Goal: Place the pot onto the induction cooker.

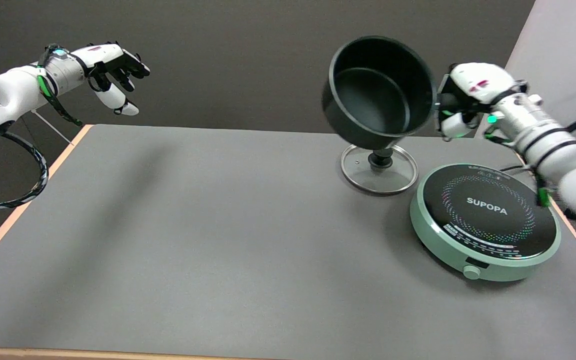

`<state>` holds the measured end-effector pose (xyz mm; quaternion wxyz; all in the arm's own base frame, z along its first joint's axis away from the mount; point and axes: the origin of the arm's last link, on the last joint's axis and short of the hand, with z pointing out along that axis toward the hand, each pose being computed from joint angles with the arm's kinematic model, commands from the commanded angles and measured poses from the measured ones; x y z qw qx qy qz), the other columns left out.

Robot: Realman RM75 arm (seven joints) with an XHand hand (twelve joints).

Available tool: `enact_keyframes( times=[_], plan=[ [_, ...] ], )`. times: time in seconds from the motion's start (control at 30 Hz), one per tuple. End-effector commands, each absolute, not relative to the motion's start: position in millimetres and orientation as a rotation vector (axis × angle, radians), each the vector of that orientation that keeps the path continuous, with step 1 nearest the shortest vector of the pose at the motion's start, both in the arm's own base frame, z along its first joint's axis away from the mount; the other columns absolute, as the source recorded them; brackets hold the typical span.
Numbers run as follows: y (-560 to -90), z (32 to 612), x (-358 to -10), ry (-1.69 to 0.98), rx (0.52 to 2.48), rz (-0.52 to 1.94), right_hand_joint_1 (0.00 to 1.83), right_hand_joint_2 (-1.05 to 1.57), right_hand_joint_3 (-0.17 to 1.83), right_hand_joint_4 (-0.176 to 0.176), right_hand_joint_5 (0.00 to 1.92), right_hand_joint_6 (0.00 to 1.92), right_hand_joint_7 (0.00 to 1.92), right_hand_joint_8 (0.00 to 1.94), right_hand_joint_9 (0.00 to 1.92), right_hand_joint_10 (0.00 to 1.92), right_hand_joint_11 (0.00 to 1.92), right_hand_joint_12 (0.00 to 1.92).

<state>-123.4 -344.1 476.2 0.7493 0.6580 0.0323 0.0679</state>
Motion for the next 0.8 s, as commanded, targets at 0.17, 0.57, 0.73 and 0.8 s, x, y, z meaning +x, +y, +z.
enact_keyframes(
  times=[0.17, 0.57, 0.73, 0.8],
  plan=[
    [-244, 561, -75, -0.089, 1.358, 0.063, 1.28, 0.43, 1.44, -0.059, 1.87, 1.87, 1.87, 1.87, 1.87, 1.87, 1.87, 1.87],
    [-199, 591, -90, -0.318, 1.291, 0.055, 1.29, 0.24, 1.61, -0.075, 1.83, 1.83, 1.83, 1.83, 1.83, 1.83, 1.83, 1.83],
    [-192, 601, -93, -0.397, 1.295, 0.014, 1.28, 0.2, 1.65, -0.08, 1.82, 1.82, 1.82, 1.82, 1.82, 1.82, 1.82, 1.82],
    [-190, 603, -92, -0.411, 1.297, -0.01, 1.28, 0.19, 1.66, -0.081, 1.82, 1.82, 1.82, 1.82, 1.82, 1.82, 1.82, 1.82]
  ],
)
